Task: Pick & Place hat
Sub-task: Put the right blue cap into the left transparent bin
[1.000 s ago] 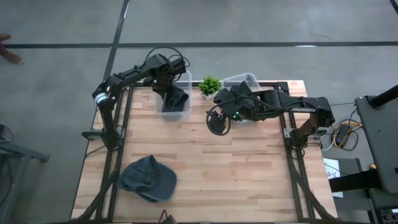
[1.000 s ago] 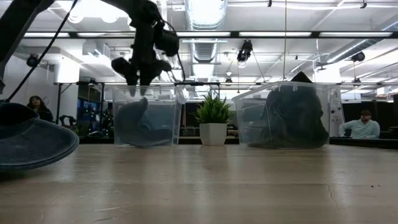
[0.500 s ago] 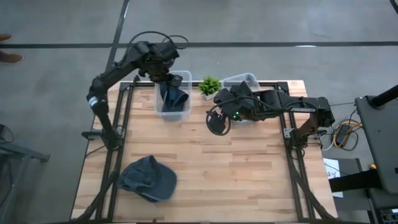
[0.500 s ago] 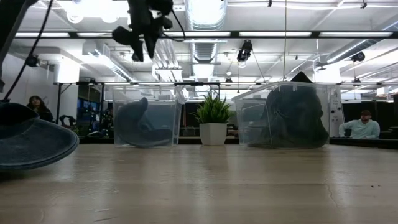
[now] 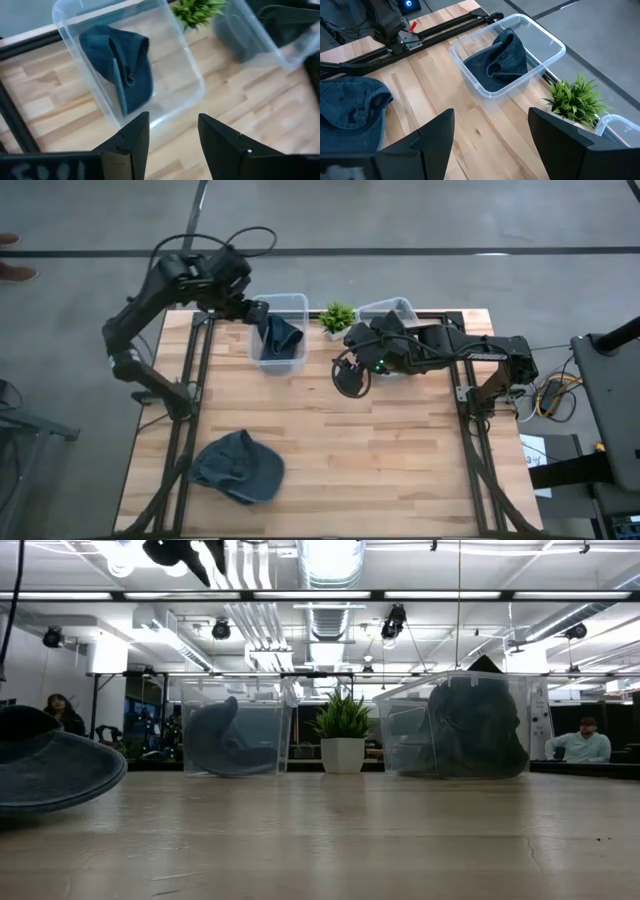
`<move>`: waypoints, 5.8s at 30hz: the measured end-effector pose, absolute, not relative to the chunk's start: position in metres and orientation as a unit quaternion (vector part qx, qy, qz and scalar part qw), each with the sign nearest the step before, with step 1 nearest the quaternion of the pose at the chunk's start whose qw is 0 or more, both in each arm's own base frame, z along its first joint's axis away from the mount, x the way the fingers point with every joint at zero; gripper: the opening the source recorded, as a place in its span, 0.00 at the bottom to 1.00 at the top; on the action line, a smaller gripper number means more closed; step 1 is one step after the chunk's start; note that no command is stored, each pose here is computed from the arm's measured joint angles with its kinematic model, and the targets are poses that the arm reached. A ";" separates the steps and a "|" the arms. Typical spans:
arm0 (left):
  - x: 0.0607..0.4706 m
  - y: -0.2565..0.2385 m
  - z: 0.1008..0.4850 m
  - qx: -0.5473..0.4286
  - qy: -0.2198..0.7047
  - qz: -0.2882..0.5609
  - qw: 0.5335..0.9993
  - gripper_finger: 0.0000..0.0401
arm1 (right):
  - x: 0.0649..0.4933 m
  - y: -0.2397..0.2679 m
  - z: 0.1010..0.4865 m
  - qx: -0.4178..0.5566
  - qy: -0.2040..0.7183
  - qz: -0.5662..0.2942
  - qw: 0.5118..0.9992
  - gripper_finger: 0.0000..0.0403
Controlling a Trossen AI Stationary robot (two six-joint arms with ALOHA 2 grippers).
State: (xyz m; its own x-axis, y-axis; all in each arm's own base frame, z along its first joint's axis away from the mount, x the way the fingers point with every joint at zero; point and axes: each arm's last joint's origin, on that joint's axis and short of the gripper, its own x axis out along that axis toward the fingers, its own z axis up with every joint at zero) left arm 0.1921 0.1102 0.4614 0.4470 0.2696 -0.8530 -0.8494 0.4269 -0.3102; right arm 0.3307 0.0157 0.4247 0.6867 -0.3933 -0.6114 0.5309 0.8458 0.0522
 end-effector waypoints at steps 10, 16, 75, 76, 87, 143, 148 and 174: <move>0.182 0.091 0.462 -0.424 0.375 0.326 0.757 0.40 | 0.331 0.016 0.424 0.110 0.306 -0.252 0.912 0.62; 0.201 0.073 0.448 -0.401 0.421 0.260 0.771 0.40 | 0.331 0.016 0.424 0.111 0.307 -0.250 0.912 0.62; 0.283 -0.057 0.230 -0.107 0.710 -0.110 0.687 0.40 | 0.321 0.052 0.417 0.130 0.367 -0.164 0.906 0.57; 0.282 -0.057 0.226 -0.111 0.711 -0.115 0.685 0.40 | 0.321 0.052 0.417 0.130 0.367 -0.164 0.906 0.57; 0.277 -0.057 0.201 -0.097 0.701 -0.145 0.691 0.40 | 0.321 0.052 0.417 0.133 0.366 -0.165 0.906 0.57; 0.281 -0.059 0.273 -0.152 0.648 -0.168 0.727 0.02 | 0.321 0.053 0.417 0.154 0.362 -0.176 0.902 0.56; 0.275 -0.057 0.297 -0.152 0.633 -0.155 0.743 0.02 | 0.321 0.053 0.417 0.154 0.362 -0.176 0.902 0.56; 0.253 -0.043 0.398 -0.113 0.526 -0.013 0.843 0.02 | 0.332 0.059 0.426 0.185 0.319 -0.100 0.924 0.56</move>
State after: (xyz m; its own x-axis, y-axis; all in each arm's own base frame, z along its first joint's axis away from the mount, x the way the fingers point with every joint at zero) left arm 0.2531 -0.0431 0.3985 0.4462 -0.1416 -0.8837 -0.0962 0.9741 -0.2047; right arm 0.3316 0.0588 0.4262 0.7769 -0.0660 -0.6261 0.3020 0.9116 0.2787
